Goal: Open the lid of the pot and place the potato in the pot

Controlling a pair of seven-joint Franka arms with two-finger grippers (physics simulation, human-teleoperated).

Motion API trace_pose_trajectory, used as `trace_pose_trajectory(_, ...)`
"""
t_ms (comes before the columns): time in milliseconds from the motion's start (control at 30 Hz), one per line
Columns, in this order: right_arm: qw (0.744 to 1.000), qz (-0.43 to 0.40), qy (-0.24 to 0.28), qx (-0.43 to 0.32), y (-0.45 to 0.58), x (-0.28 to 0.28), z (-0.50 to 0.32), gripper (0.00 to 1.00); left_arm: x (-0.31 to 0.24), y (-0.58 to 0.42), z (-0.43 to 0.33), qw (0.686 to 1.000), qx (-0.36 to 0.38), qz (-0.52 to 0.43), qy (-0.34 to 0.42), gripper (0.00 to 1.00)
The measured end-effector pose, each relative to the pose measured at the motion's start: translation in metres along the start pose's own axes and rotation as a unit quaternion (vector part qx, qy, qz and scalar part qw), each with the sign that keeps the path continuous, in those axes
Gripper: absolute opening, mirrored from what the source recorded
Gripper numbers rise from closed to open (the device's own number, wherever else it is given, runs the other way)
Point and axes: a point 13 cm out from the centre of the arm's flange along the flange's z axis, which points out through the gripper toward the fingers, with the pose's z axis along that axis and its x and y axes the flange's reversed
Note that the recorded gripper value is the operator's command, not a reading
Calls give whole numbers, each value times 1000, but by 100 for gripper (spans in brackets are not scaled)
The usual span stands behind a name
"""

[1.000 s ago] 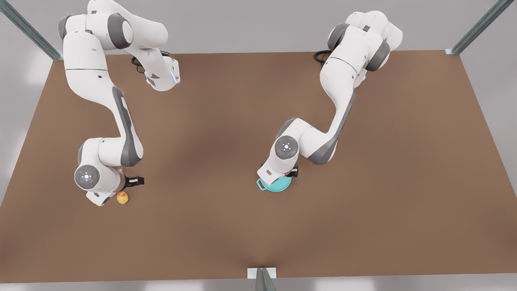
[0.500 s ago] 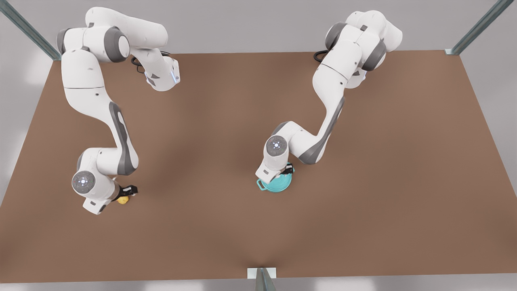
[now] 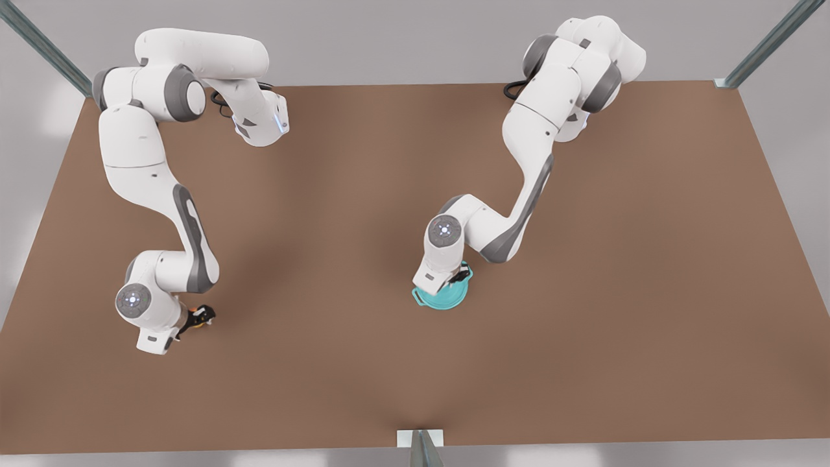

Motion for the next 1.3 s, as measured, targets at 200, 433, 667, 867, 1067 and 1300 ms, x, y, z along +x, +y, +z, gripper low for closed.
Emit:
trace_pose_trajectory(200,999,-36,4,-19,16,10,15,96,-157,194,3,988,-17,-152,7,43)
trace_pose_trajectory(433,998,-61,-2,-25,14,15,4,86,-186,272,60,985,-11,-172,25,100)
trace_pose_trajectory(667,996,-80,1,-29,13,21,7,63,-182,447,-240,982,22,-190,7,100)
trace_pose_trajectory(867,995,-94,4,-33,15,23,8,56,-144,440,-220,991,25,-104,76,100)
trace_pose_trajectory(1067,993,-113,-1,-37,24,11,-13,54,-147,427,-209,996,36,-39,72,100)
trace_pose_trajectory(1300,984,-173,-41,-31,77,-56,-96,54,-152,427,-207,997,42,9,64,100)
